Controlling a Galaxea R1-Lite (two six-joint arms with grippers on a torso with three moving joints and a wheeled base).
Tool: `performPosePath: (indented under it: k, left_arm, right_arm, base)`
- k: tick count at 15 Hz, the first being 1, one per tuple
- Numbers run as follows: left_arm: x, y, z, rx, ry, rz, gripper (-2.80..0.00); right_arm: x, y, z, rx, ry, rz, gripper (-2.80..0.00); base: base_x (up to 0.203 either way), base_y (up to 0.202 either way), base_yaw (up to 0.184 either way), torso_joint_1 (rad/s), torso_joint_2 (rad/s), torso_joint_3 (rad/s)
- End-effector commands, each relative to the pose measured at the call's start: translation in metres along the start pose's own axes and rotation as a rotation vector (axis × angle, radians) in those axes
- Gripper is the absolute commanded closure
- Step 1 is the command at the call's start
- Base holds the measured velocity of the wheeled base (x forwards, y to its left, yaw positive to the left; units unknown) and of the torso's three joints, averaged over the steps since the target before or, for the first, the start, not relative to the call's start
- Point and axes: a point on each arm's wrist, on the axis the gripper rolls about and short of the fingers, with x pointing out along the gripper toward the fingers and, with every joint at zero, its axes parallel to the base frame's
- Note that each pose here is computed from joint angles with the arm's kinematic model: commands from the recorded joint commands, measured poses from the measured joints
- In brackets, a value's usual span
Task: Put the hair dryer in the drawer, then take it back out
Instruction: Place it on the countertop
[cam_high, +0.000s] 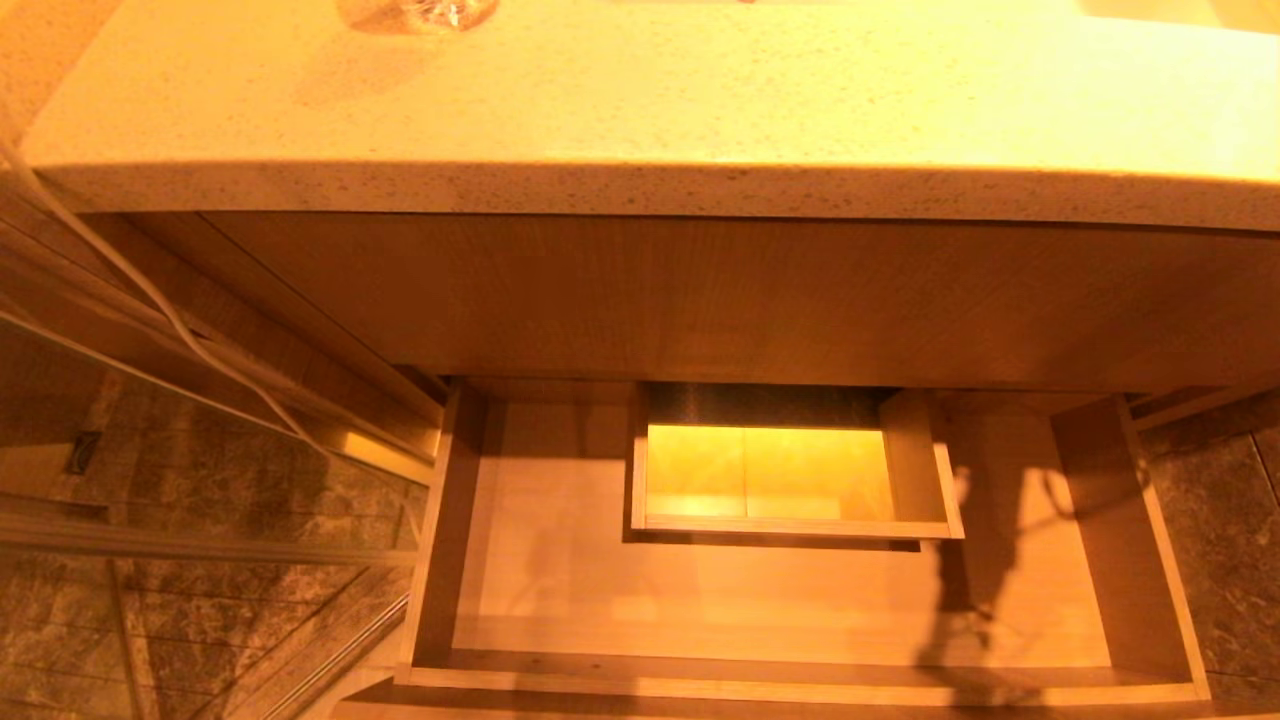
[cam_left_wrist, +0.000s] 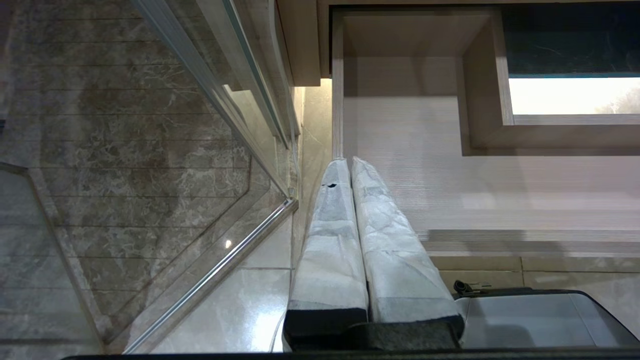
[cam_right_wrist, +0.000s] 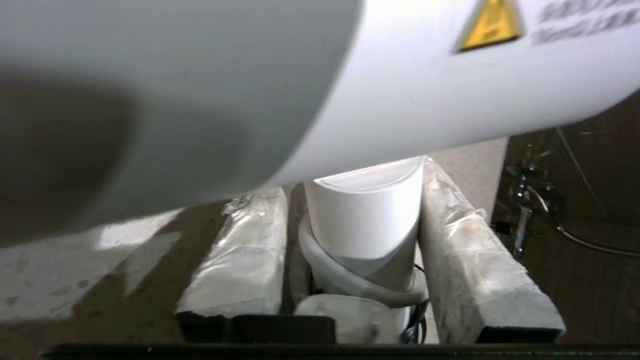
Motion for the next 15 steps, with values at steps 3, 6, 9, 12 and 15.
performPosePath:
  k: [3,6,9,12,15]
  left_arm:
    - [0.000,0.000,0.000,0.000,0.001,0.000,0.00]
    - [0.000,0.000,0.000,0.000,0.001,0.000,0.00]
    - [0.000,0.000,0.000,0.000,0.001,0.000,0.00]
    - [0.000,0.000,0.000,0.000,0.001,0.000,0.00]
    - [0.000,0.000,0.000,0.000,0.001,0.000,0.00]
  right_arm:
    - [0.003,0.000,-0.001,-0.023,-0.001,-0.002,-2.80]
    - [0.000,-0.001,0.001,-0.025,-0.009,-0.011,-2.80]
    - [-0.018,-0.009,0.012,-0.035,-0.074,-0.077,-2.80]
    - [-0.048,-0.015,0.024,-0.044,-0.130,-0.129,-2.80]
    - [-0.080,-0.016,0.031,-0.051,-0.143,-0.145,0.00]
  base:
    - [0.000,0.000,0.000,0.000,0.00,0.000]
    - [0.000,0.000,0.000,0.000,0.00,0.000]
    - [0.000,0.000,0.000,0.000,0.00,0.000]
    - [0.000,0.000,0.000,0.000,0.00,0.000]
    - [0.000,0.000,0.000,0.000,0.00,0.000]
